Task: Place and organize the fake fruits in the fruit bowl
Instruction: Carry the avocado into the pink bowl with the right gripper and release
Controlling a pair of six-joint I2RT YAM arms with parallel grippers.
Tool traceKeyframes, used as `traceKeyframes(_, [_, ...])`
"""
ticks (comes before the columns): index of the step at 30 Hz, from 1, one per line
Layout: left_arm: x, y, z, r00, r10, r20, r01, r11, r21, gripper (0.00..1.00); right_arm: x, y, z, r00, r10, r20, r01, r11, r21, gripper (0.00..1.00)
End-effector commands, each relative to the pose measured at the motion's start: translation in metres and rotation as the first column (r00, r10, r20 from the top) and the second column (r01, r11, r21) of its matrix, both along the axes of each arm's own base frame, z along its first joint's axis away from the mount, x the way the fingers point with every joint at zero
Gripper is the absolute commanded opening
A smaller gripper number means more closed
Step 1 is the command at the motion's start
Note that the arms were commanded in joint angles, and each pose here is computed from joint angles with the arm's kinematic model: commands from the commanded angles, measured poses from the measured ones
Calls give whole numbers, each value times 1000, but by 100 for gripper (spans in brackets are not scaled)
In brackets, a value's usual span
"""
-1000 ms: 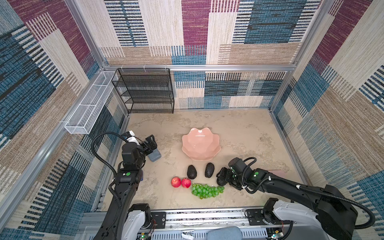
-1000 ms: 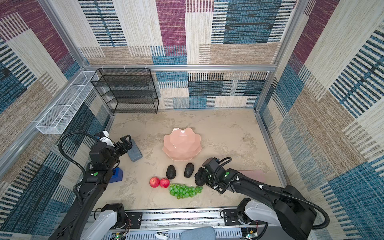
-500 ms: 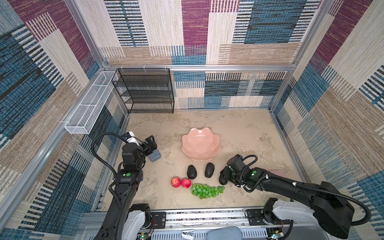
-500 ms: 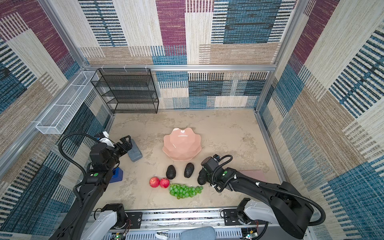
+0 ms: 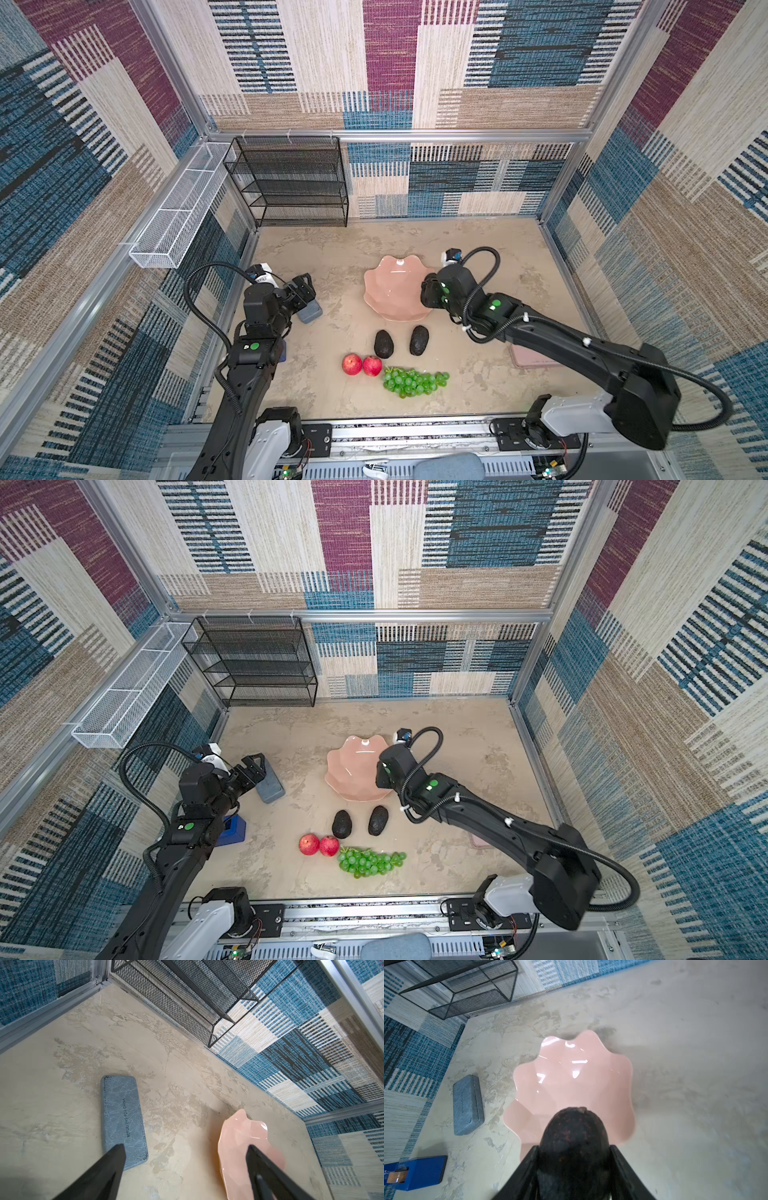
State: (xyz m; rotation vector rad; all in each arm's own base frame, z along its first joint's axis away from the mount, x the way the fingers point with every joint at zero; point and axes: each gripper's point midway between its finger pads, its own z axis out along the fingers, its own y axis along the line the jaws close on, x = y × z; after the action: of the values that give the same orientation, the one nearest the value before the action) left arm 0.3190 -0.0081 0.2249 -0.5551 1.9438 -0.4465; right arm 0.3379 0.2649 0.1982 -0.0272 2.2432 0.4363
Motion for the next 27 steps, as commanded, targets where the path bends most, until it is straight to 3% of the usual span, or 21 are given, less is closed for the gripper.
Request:
traceKeyframes(1, [-16,-15,-20,988,-88,-128,86,996,-21,92,24,33,-5,989,138,44,-133,986,-95,46])
traceKeyframes(7, [-41,-30,-45,946,-181,-270,165,983,-81,90,62,76,-62,972,227,-54,-232,965,-123,47])
traceKeyframes(15, [-68,-55,-76,862,-309,-401,248,949,-196,84,82,82,-130,954,240,-179,-263,958,-112,47])
traceKeyframes(22, [-85,-75,-96,810,-366,-459,291,929,-227,82,83,74,-136,951,238,-200,-258,963,-80,67])
traceKeyframes(27, [-101,-99,-116,742,-414,-527,346,910,-228,81,91,63,-92,967,224,-119,-228,974,-16,78])
